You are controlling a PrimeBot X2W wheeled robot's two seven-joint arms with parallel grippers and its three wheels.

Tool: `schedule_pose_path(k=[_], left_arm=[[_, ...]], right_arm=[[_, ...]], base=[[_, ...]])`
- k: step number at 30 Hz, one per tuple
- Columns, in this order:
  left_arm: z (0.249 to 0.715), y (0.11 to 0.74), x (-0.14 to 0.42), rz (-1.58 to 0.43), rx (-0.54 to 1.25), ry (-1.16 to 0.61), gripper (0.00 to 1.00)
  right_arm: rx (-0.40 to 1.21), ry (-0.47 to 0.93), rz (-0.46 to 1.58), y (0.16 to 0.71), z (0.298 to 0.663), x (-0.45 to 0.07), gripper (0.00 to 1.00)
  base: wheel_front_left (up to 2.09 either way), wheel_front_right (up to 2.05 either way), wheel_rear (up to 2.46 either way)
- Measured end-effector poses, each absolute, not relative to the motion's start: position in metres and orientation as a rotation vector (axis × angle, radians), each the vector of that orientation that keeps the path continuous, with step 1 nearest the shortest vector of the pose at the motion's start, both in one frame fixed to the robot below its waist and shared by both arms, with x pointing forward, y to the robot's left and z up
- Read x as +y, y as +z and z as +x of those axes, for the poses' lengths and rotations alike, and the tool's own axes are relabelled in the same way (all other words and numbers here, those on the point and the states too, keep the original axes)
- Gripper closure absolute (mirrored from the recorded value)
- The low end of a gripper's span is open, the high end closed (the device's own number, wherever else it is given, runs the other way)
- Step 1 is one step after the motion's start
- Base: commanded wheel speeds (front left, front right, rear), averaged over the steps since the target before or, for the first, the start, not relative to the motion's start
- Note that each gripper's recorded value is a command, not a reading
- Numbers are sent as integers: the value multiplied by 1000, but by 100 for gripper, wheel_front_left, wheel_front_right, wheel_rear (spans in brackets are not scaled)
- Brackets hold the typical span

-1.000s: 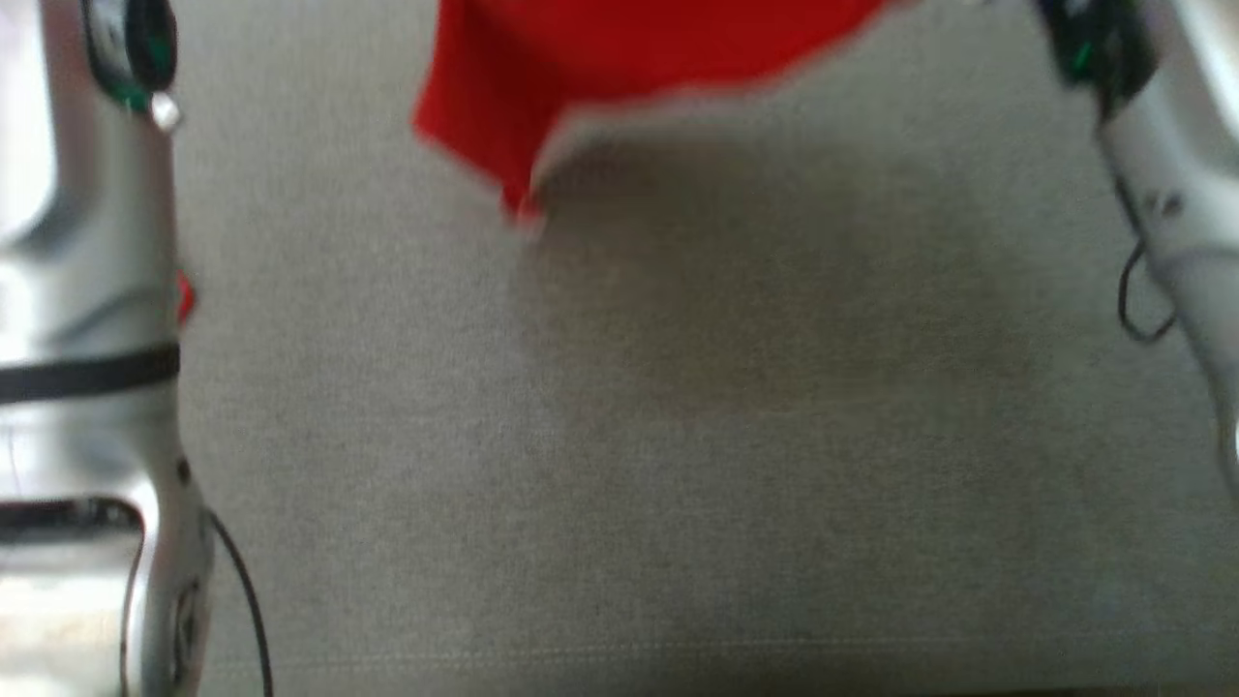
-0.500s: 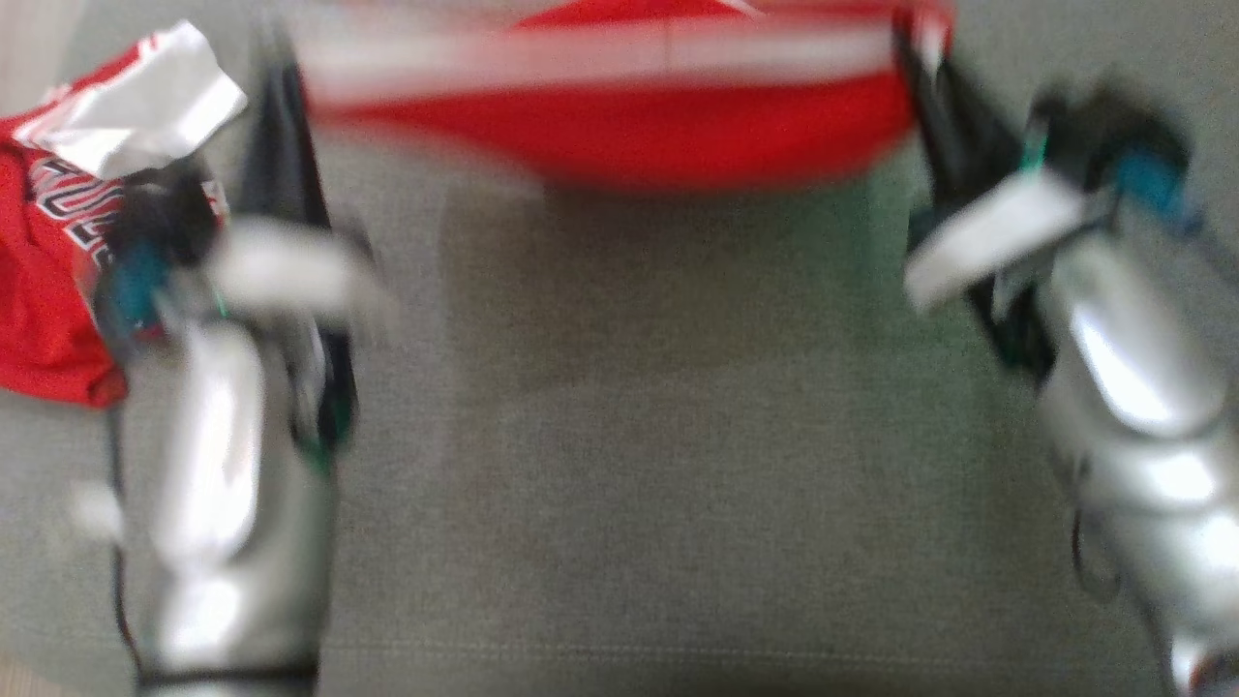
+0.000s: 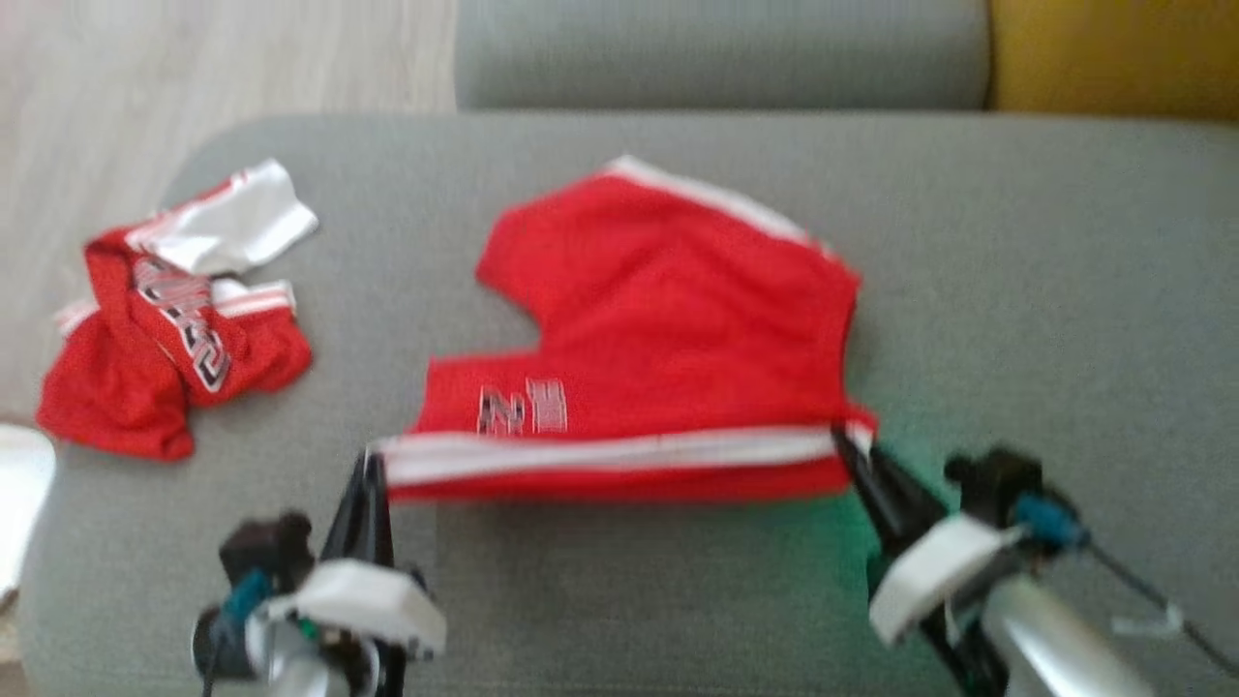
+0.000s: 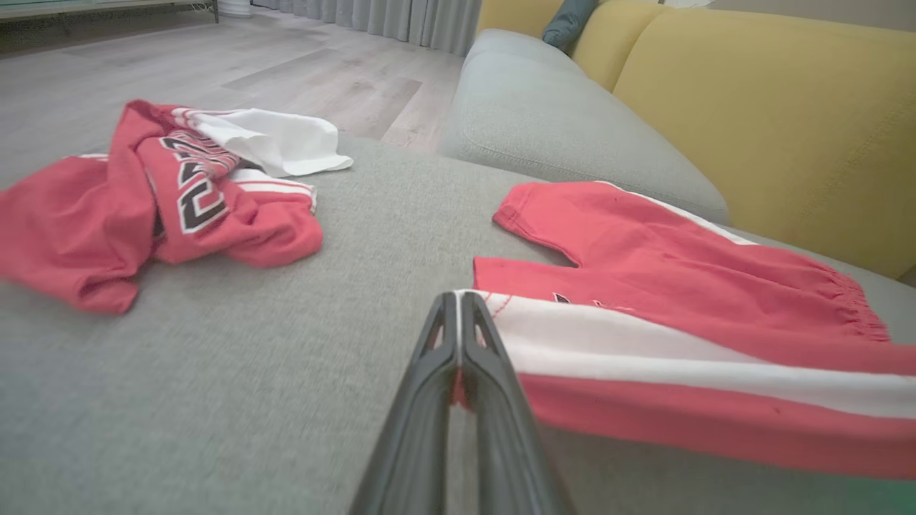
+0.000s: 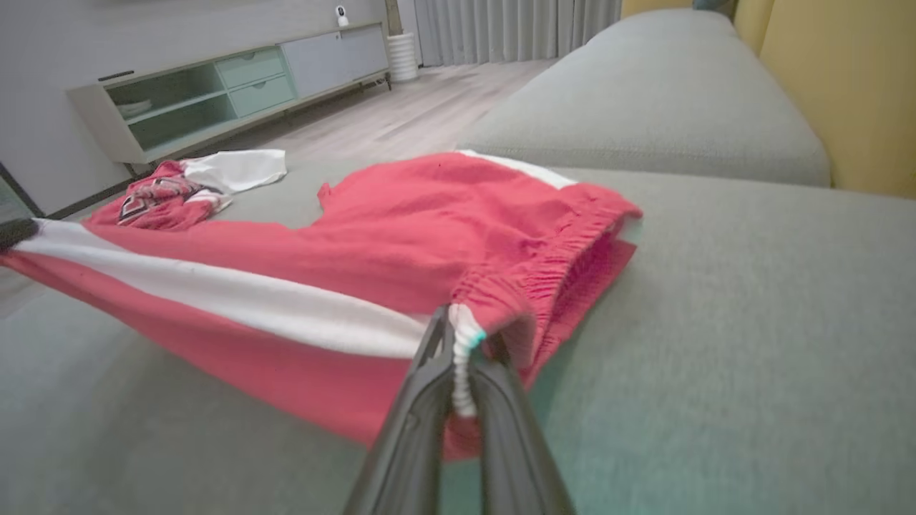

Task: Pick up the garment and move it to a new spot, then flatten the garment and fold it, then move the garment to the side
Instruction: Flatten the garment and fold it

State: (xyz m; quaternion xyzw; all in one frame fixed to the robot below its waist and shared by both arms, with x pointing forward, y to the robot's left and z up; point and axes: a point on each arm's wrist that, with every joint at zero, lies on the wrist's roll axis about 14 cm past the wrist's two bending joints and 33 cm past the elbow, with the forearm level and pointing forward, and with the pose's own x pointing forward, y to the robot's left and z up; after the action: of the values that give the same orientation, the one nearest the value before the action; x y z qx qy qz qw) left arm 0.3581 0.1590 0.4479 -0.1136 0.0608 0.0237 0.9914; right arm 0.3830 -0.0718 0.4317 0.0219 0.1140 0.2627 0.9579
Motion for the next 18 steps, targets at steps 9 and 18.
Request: schedule_pose_path(k=[9, 18], left_arm=[[313, 439, 168, -230, 138, 84, 100], [340, 454, 174, -165, 91, 58, 100]], right_arm=[[322, 542, 88, 409, 327, -68, 100], [342, 498, 163, 406, 334, -72, 100]], base=[[0, 0, 0], [0, 0, 0]])
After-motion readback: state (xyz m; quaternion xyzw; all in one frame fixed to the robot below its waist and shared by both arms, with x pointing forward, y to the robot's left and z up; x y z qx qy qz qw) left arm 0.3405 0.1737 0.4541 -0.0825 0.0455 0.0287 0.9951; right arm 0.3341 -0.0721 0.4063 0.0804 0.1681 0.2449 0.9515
